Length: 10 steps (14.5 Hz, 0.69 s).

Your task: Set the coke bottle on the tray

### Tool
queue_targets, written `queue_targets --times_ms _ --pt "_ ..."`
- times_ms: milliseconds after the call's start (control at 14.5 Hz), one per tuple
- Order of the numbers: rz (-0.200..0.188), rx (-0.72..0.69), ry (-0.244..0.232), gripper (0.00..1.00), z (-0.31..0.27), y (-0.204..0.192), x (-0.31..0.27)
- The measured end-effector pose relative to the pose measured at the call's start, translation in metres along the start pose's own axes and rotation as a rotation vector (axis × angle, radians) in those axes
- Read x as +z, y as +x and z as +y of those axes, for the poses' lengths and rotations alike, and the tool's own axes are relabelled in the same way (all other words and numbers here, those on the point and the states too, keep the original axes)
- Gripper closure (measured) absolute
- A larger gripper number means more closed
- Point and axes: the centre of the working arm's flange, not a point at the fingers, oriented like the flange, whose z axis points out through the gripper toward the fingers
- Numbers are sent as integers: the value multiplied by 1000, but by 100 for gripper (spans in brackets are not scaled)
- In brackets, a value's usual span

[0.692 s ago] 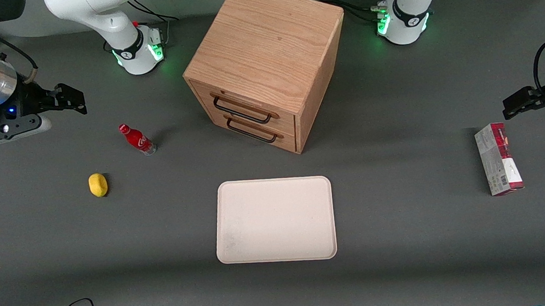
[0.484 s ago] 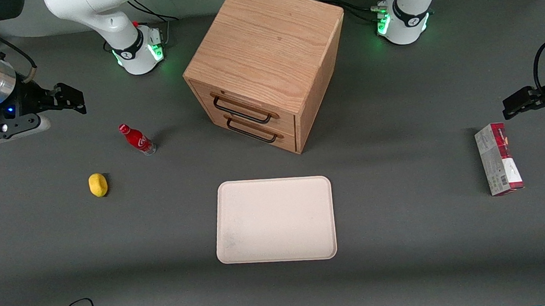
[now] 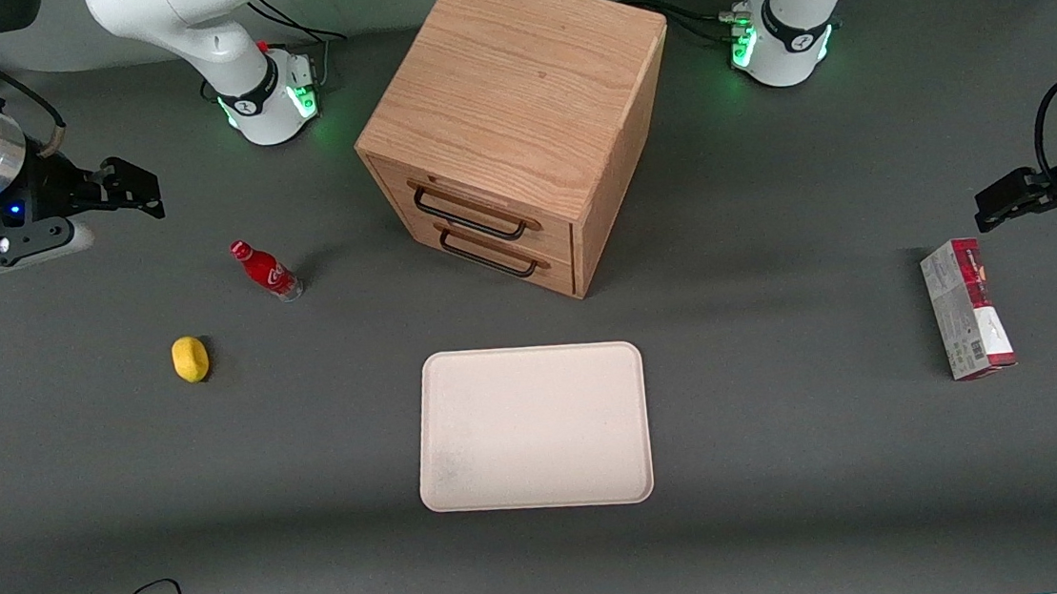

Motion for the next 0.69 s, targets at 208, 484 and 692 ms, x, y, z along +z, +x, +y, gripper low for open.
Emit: queue_targets --times_ms 208,484,692 --pt "-2 0 0 0 0 0 0" --pt "-18 0 1 0 0 -2 1" --pt "-20 0 1 0 0 -2 1"
